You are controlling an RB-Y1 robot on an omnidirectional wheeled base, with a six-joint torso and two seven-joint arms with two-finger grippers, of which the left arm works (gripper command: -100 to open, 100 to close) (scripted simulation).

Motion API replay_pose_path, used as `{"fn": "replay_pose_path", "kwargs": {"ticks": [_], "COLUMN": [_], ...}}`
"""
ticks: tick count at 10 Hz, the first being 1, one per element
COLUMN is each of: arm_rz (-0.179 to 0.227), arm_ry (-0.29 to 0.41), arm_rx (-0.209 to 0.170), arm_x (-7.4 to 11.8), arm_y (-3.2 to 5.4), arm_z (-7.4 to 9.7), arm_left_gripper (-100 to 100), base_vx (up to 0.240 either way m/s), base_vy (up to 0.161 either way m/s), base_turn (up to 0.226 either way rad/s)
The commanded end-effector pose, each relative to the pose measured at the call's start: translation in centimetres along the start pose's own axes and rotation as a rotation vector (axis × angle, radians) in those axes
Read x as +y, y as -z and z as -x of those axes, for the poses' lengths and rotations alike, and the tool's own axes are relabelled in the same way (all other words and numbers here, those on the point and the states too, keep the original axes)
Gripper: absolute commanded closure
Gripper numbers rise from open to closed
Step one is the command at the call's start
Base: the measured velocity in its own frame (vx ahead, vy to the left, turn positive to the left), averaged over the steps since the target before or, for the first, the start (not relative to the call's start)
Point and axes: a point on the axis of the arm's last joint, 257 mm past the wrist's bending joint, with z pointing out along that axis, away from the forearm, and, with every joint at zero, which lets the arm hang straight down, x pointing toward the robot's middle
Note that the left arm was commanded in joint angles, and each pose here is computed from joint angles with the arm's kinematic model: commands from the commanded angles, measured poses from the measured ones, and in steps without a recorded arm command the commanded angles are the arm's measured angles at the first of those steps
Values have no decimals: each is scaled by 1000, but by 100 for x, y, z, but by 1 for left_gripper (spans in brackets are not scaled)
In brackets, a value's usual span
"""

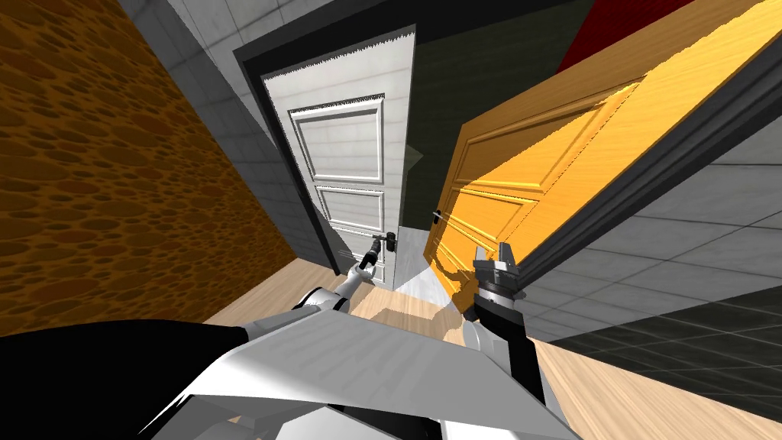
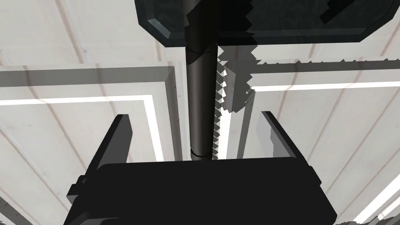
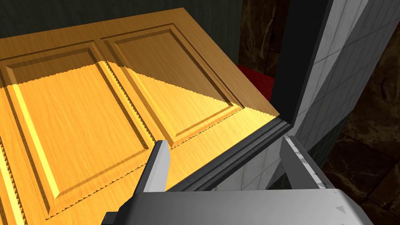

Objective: Push the door open

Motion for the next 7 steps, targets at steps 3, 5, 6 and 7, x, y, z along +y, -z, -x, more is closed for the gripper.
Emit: {"fn": "replay_pose_path", "kwargs": {"ticks": [3,5,6,7], "arm_rz": [5,3,3,3], "arm_ry": [24,18,18,18], "arm_rx": [4,3,3,3], "arm_x": [22,18,18,18], "arm_y": [9,11,11,11], "arm_z": [-116,-84,-84,-84], "arm_left_gripper": [-100,100,100,100], "base_vx": [189,33,-35,-20], "base_vy": [-26,-10,9,8], "base_turn": [-22,6,-15,-10]}}
